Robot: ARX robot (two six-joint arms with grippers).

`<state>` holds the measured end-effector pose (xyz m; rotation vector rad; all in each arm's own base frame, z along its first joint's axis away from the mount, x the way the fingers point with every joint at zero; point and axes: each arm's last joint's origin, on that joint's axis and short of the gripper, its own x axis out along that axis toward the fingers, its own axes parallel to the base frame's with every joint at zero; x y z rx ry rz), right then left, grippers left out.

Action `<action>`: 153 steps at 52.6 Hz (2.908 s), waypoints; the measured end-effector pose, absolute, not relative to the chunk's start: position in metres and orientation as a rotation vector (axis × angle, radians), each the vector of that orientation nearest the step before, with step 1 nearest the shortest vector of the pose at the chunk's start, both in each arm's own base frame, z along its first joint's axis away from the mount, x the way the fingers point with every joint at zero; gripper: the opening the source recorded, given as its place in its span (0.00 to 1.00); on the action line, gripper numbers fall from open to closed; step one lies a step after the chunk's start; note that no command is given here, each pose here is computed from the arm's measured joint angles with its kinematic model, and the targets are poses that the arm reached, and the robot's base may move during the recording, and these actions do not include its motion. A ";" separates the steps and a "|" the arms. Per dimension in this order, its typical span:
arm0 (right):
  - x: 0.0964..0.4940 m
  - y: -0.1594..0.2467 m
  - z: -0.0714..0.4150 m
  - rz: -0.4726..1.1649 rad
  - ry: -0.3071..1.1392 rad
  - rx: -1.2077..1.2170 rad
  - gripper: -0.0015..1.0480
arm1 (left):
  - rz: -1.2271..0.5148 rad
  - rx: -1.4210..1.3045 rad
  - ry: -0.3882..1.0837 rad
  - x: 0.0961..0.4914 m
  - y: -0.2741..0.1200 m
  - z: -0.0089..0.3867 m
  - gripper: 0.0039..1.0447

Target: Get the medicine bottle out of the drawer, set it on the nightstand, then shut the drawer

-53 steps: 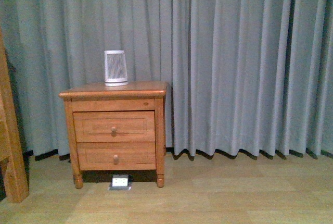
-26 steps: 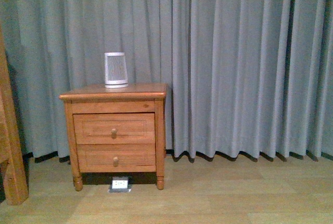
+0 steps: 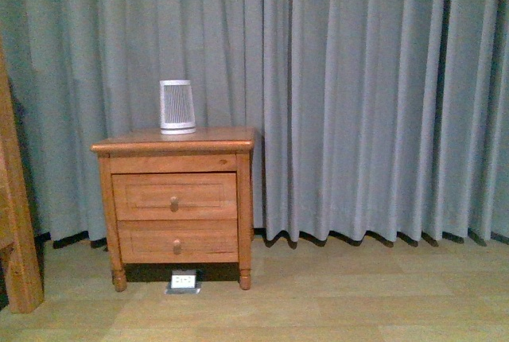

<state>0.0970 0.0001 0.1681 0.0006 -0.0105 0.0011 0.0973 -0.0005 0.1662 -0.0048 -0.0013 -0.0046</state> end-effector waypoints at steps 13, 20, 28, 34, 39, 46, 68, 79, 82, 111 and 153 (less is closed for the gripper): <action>0.097 0.000 0.168 0.001 -0.010 0.001 0.93 | -0.005 -0.005 -0.001 0.097 0.000 0.166 0.94; 0.097 0.000 0.168 0.001 -0.010 0.001 0.93 | -0.005 -0.005 -0.001 0.097 0.000 0.166 0.94; 0.097 0.000 0.168 0.001 -0.010 0.001 0.93 | -0.005 -0.005 -0.002 0.097 0.000 0.166 0.94; 0.097 0.000 0.168 0.001 -0.010 0.001 0.93 | -0.005 -0.005 -0.001 0.097 0.000 0.166 0.94; 0.097 0.000 0.168 0.001 -0.010 0.001 0.93 | -0.005 -0.005 -0.001 0.097 0.000 0.166 0.94; 0.097 0.000 0.168 0.001 -0.010 0.001 0.93 | -0.005 -0.005 -0.001 0.097 0.000 0.166 0.94; 0.097 0.000 0.168 0.001 -0.010 0.001 0.93 | -0.005 -0.005 -0.001 0.097 0.000 0.166 0.94; 0.097 0.000 0.168 0.001 -0.010 0.001 0.93 | -0.005 -0.005 -0.001 0.097 0.000 0.166 0.94; 0.097 0.000 0.168 0.001 -0.010 0.001 0.93 | -0.005 -0.005 -0.001 0.097 0.000 0.166 0.94; 0.097 0.000 0.168 0.001 -0.010 0.001 0.93 | -0.005 -0.005 -0.002 0.097 0.000 0.166 0.94; 0.097 0.000 0.168 0.001 -0.010 0.001 0.93 | 0.046 -0.120 0.251 0.184 0.006 0.164 0.94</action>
